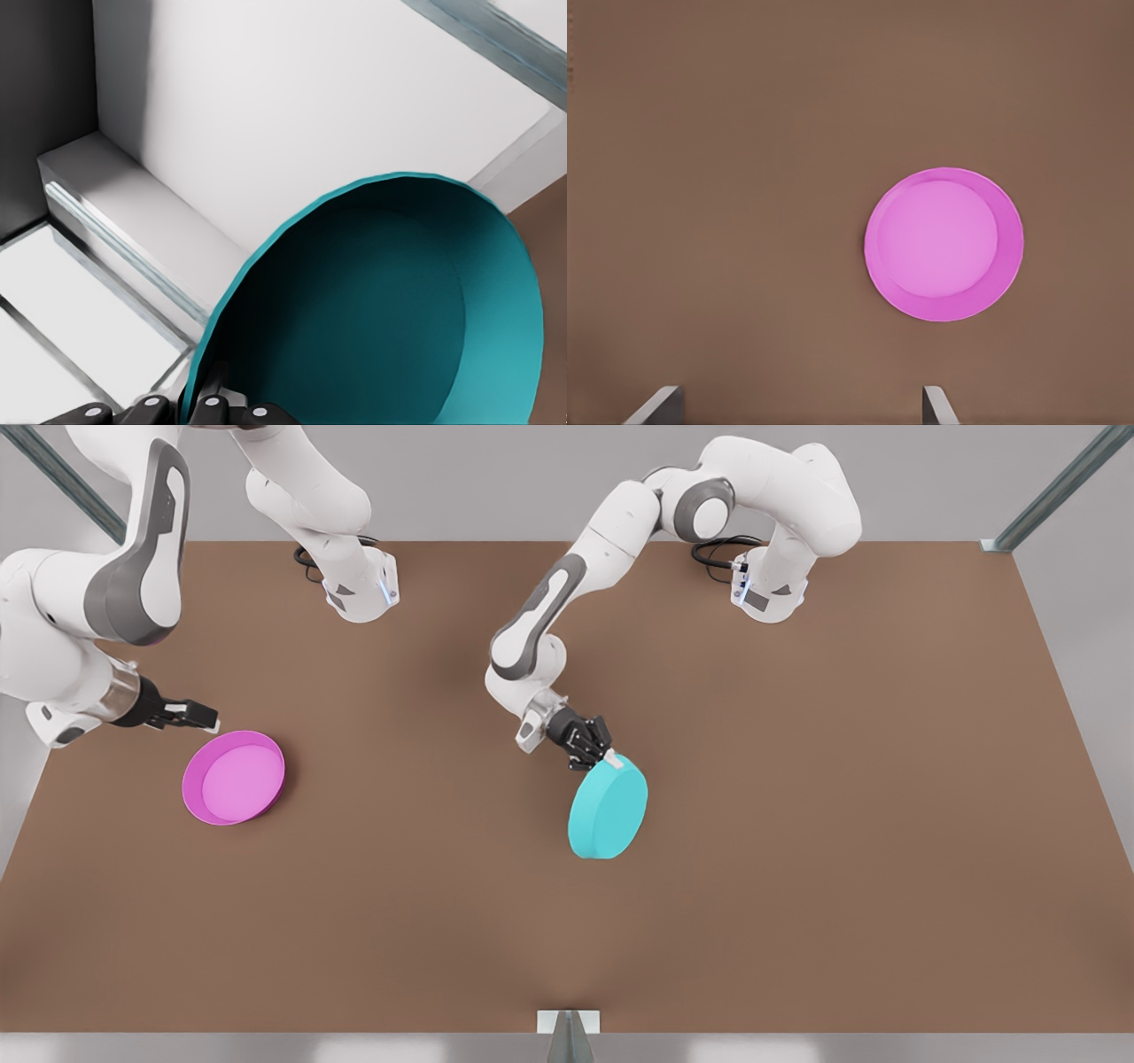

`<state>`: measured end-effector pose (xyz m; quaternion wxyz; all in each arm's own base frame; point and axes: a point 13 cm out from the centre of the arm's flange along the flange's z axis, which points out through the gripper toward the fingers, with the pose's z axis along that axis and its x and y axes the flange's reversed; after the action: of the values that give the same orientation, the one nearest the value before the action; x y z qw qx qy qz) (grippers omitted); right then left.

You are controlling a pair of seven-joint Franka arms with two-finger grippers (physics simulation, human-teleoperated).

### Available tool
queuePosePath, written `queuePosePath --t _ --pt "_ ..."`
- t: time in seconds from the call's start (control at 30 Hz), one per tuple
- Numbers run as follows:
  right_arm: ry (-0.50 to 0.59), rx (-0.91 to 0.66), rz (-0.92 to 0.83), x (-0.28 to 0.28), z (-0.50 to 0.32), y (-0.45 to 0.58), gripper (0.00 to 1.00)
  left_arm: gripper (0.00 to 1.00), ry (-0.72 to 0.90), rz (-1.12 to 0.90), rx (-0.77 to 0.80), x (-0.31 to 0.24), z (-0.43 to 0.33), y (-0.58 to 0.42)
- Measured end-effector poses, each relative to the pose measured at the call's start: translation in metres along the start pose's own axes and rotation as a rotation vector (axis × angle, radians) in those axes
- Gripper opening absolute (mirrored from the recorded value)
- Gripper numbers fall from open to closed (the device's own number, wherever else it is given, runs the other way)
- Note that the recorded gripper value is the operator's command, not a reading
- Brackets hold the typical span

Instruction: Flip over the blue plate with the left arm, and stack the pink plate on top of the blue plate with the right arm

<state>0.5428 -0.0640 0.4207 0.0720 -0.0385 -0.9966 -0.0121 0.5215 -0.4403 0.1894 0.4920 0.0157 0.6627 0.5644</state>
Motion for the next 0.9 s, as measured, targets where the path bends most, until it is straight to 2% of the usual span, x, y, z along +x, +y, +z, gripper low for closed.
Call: queuePosePath --t 0.13,0.17,0.2,0.23,0.33,0.47,0.57,0.67,0.73,0.77,0.8,0.87,0.9 --pt "0.003 -0.001 -0.005 0.0 0.001 0.002 1.0 0.21 -0.046 -0.142 -0.018 0.014 0.004 -0.017" --pt "0.003 -0.001 -0.006 0.0 0.001 0.003 1.0 0.25 -0.05 -0.178 -0.017 0.016 0.003 -0.017" --pt "0.004 -0.001 -0.006 0.0 0.002 0.003 1.0 0.63 -0.053 -0.215 -0.018 0.016 0.001 -0.017" --pt "0.005 -0.001 -0.006 0.0 0.002 0.003 1.0 0.72 -0.053 -0.248 -0.015 0.017 -0.003 -0.017" --pt "0.007 -0.005 -0.007 -0.001 0.003 0.005 1.0 0.78 -0.052 -0.331 -0.005 0.024 -0.013 -0.018" --pt "0.011 -0.01 -0.006 -0.001 0.005 0.005 1.0 0.78 -0.014 -0.428 0.045 0.032 -0.044 -0.021" --pt "0.056 -0.047 0.011 0.011 0.02 0.0 1.0 0.78 0.084 -0.519 0.094 0.029 -0.077 -0.018" --pt "0.093 -0.078 0.076 0.036 0.036 -0.033 1.0 0.81 0.292 -0.613 0.2 0.021 -0.143 -0.01" --pt "0.093 -0.086 0.131 0.059 0.047 -0.061 1.0 0.8 0.519 -0.659 0.289 0.014 -0.197 0.007" --pt "0.079 -0.088 0.152 0.063 0.05 -0.075 1.0 0.8 0.689 -0.682 0.316 -0.005 -0.204 0.03" --pt "0.09 -0.114 0.166 0.054 0.065 -0.09 1.0 0.8 0.894 -0.72 0.316 -0.042 -0.175 0.063" --pt "0.121 -0.186 0.184 0.01 0.111 -0.127 1.0 0.83 1.308 -0.813 0.233 -0.109 -0.016 0.139" --pt "0.138 -0.224 0.211 -0.005 0.145 -0.157 1.0 0.92 1.463 -0.849 0.19 -0.117 0.075 0.179"
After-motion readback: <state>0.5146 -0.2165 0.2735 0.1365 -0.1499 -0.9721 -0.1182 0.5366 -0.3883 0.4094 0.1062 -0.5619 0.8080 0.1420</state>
